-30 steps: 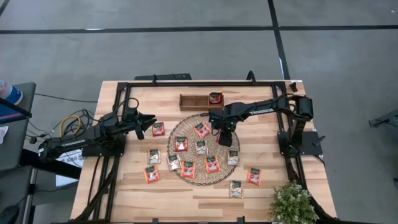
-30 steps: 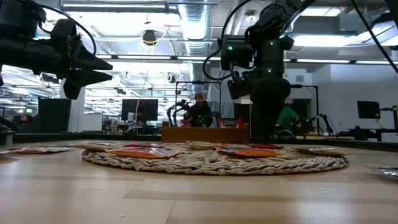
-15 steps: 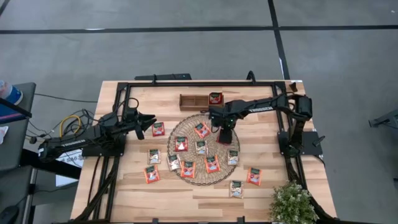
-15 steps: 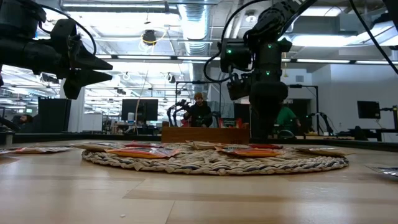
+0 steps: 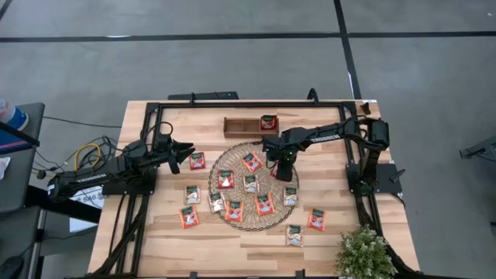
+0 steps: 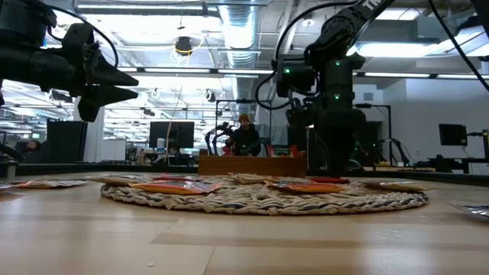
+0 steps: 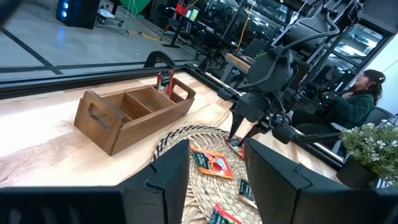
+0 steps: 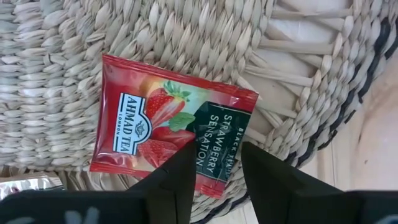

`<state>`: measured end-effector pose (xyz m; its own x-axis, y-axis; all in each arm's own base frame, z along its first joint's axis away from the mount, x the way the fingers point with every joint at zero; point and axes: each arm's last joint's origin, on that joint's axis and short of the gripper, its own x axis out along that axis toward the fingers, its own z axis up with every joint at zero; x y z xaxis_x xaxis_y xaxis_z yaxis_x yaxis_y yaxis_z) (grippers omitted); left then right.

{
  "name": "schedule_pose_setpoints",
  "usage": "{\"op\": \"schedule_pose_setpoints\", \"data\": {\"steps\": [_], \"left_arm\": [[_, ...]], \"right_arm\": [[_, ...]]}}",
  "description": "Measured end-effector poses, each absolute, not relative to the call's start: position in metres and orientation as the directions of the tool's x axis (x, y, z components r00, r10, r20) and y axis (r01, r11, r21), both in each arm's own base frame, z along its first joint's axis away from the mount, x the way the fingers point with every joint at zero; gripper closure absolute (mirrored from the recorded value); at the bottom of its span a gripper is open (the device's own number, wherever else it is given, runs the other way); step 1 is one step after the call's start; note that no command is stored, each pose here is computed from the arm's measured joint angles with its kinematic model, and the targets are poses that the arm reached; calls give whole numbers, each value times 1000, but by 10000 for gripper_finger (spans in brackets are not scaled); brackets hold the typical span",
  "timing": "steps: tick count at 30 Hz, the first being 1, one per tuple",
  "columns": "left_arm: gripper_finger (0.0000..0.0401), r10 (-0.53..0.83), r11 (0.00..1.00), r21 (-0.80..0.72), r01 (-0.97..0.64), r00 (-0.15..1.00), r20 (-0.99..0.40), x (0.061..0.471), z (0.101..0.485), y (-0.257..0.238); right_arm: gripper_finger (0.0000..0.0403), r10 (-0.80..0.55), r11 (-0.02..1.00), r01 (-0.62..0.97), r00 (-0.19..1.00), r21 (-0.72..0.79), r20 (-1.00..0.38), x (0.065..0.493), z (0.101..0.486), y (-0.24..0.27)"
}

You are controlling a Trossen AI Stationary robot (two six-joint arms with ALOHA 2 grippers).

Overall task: Pick & Place Tea
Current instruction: Put the red tea bag into the right section of the wooden organizer

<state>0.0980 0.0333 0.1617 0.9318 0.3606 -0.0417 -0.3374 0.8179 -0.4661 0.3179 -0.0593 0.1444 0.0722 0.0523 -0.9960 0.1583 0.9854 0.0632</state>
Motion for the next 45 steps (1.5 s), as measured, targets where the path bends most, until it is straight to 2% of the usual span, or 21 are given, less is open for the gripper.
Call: {"op": "schedule_pose_setpoints", "data": {"steps": [5,14,22,27,40,45], "left_arm": [[255,361,818,-466,-337,932,-42,98,162,33],[255,360,818,-467,-337,932,-41,98,162,33],[255,360,817,-468,-337,932,-41,98,162,33],[255,360,817,-468,-337,932,-41,98,162,33],[255,360,817,-469,-337,932,-41,98,162,33],[255,360,817,-469,-337,932,-41,98,162,33]], "right_arm": [[314,52,985,159,72,63,-996,318,144,-59],[396,62,985,158,74,73,-995,318,144,-59],[401,67,980,184,74,79,-995,318,144,-59],[383,69,979,186,64,80,-996,317,144,-59],[281,80,973,217,20,83,-997,318,157,-60],[257,76,969,236,9,76,-997,317,157,-62]]}}
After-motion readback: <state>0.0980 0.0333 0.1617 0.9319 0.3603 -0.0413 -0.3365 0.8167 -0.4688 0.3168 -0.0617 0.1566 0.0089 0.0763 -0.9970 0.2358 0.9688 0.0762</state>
